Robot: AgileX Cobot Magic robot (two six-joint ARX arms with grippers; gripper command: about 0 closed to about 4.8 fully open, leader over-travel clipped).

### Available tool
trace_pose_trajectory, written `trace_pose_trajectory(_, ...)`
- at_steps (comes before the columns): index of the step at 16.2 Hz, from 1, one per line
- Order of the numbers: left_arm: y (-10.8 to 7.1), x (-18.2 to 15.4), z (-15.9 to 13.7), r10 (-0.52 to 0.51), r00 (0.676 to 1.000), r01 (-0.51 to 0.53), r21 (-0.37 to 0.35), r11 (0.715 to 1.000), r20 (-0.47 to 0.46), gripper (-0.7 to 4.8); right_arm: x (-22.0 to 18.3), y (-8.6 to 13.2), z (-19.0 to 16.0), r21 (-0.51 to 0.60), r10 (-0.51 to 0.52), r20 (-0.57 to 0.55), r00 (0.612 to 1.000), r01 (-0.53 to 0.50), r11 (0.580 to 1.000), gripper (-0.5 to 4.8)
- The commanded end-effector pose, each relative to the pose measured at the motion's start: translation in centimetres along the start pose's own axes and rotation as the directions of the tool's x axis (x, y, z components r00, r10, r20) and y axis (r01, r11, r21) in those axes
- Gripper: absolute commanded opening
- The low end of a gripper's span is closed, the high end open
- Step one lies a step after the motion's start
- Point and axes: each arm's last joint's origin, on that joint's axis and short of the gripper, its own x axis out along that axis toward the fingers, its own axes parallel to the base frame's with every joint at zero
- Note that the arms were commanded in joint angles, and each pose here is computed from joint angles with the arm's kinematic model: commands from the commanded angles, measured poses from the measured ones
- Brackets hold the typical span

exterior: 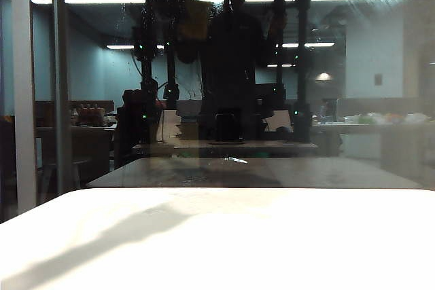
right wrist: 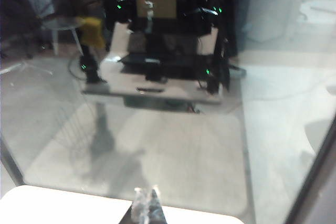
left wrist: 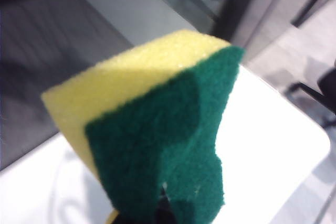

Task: Reach upward to find where there is water on the glass, pick up the sponge from the table, dry the water, and finally place the sponge back on the table.

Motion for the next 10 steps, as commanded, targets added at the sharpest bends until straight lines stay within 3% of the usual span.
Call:
trace_pose_trajectory(1,-0.2,0.5,-2.7,-0.035,0.998,0.036,-0.014,0.999,0.059,-0.06,-0.5,0.0,0.0,-0.002,-0.005,0.005,1.0,0.005,1.0,-0.05)
trace_pose_trajectory(6,-0.4,2.2,-9.1,-0.042,0.999,0.046,-0.108,0.993,0.033,-0.06,-0.7,-0.1,-1.4,-0.004,-0.005,-0.046,0.999,0.005,1.0,-0.06)
trace_pose_trajectory(10,-0.5,3.4,-13.5,-0.042,0.996,0.052,-0.146,0.988,0.074,-0.06,-0.4,-0.1,-5.6,-0.004,-0.006,-0.105,0.994,0.006,1.0,-0.06)
